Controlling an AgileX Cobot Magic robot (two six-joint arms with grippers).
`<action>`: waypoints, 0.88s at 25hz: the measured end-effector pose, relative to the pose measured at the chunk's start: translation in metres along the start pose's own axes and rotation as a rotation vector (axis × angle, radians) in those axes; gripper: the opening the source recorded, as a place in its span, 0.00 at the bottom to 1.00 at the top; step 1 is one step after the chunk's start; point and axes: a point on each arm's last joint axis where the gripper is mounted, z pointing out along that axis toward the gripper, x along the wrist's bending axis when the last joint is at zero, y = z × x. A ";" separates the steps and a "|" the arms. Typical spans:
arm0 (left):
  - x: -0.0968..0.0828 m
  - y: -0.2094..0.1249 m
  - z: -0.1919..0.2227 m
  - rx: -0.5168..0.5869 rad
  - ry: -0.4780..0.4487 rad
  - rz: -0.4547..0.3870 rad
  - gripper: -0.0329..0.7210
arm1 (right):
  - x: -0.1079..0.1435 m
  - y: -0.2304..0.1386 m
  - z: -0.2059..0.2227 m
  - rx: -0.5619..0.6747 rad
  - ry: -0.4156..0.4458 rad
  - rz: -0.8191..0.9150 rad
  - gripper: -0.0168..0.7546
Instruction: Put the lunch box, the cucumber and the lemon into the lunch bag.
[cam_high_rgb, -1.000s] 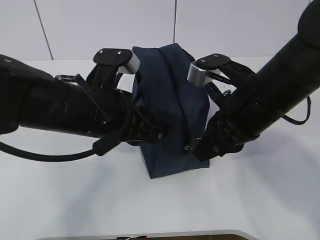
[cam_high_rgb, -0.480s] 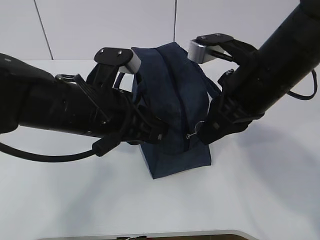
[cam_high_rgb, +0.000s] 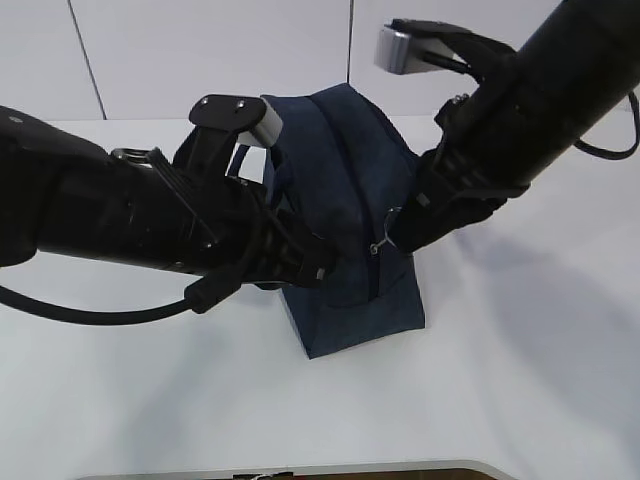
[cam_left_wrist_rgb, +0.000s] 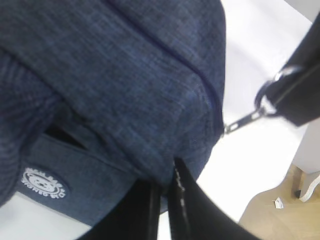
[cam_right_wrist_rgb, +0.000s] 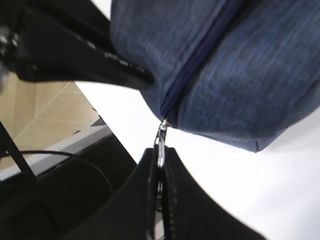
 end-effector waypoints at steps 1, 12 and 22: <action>0.000 0.000 0.000 0.000 0.000 0.000 0.03 | 0.000 0.002 -0.002 -0.005 -0.001 0.010 0.03; 0.000 0.000 0.000 0.001 0.000 0.002 0.03 | 0.003 0.017 -0.021 -0.065 -0.022 0.078 0.03; 0.000 0.000 0.000 0.001 0.000 0.002 0.03 | 0.000 0.032 -0.030 -0.171 -0.065 0.212 0.03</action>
